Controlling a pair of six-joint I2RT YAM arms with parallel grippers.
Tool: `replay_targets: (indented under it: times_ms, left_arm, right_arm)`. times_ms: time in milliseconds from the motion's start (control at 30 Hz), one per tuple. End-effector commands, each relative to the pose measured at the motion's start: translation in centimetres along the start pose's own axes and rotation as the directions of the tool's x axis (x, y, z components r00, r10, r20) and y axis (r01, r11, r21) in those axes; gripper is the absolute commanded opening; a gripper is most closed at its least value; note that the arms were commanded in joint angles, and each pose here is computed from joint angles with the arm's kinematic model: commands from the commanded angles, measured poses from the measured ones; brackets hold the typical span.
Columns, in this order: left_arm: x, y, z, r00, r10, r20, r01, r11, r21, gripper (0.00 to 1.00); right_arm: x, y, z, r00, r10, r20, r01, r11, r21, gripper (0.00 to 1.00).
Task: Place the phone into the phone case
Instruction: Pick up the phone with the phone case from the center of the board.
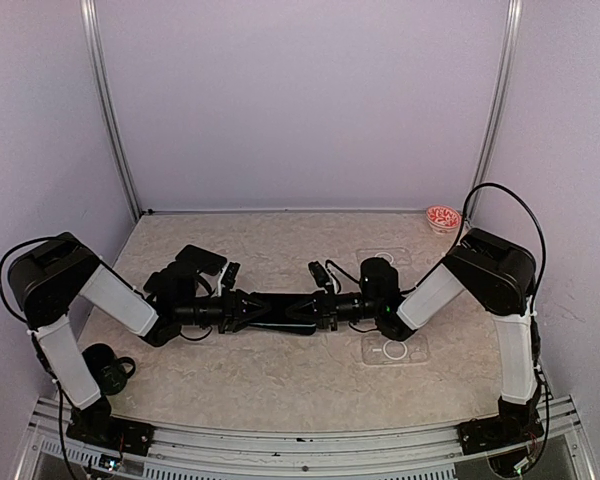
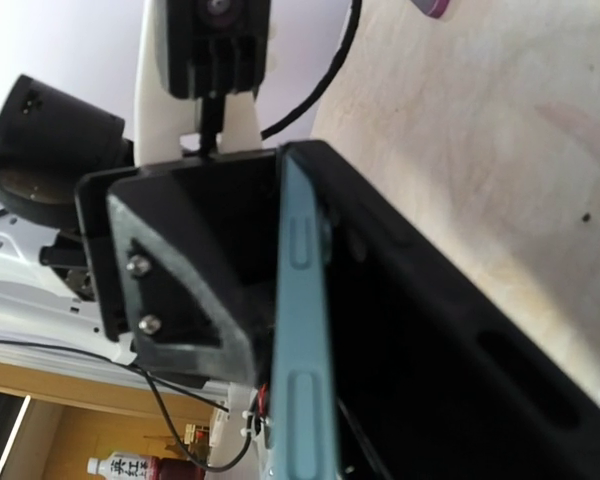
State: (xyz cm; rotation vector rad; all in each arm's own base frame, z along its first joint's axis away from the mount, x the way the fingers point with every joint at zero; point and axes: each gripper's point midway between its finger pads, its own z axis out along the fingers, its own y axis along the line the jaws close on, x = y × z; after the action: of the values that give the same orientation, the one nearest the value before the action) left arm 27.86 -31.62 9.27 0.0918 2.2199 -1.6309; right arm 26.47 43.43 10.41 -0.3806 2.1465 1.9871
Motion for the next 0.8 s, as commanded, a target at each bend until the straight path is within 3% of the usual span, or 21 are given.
replay_targets:
  times_ms: [0, 267, 533, 767]
  left_arm:
    - [0.35, -2.78, 0.39, 0.998, 0.062, -0.023, -0.060, 0.993, 0.106, 0.35]
    - [0.35, -2.84, 0.35, 0.998, 0.060, -0.021, -0.057, 0.992, 0.110, 0.26]
    - [0.33, -3.15, 0.35, 0.998, 0.058, -0.023, -0.055, 0.991, 0.124, 0.10]
    - [0.31, -3.20, 0.17, 0.998, 0.054, -0.024, -0.050, 0.990, 0.134, 0.02]
  right_arm:
    - [-1.16, 0.12, 0.34, 0.998, -0.042, 0.040, 0.042, 0.999, 0.005, 0.00]
    - [-1.13, 0.08, 0.32, 0.998, -0.045, 0.040, 0.045, 0.999, 0.009, 0.00]
    - [-1.19, 0.11, 0.32, 0.998, -0.050, 0.035, 0.049, 0.999, 0.012, 0.00]
    - [-1.01, 0.19, 0.32, 0.998, -0.049, 0.026, 0.049, 0.999, 0.011, 0.20]
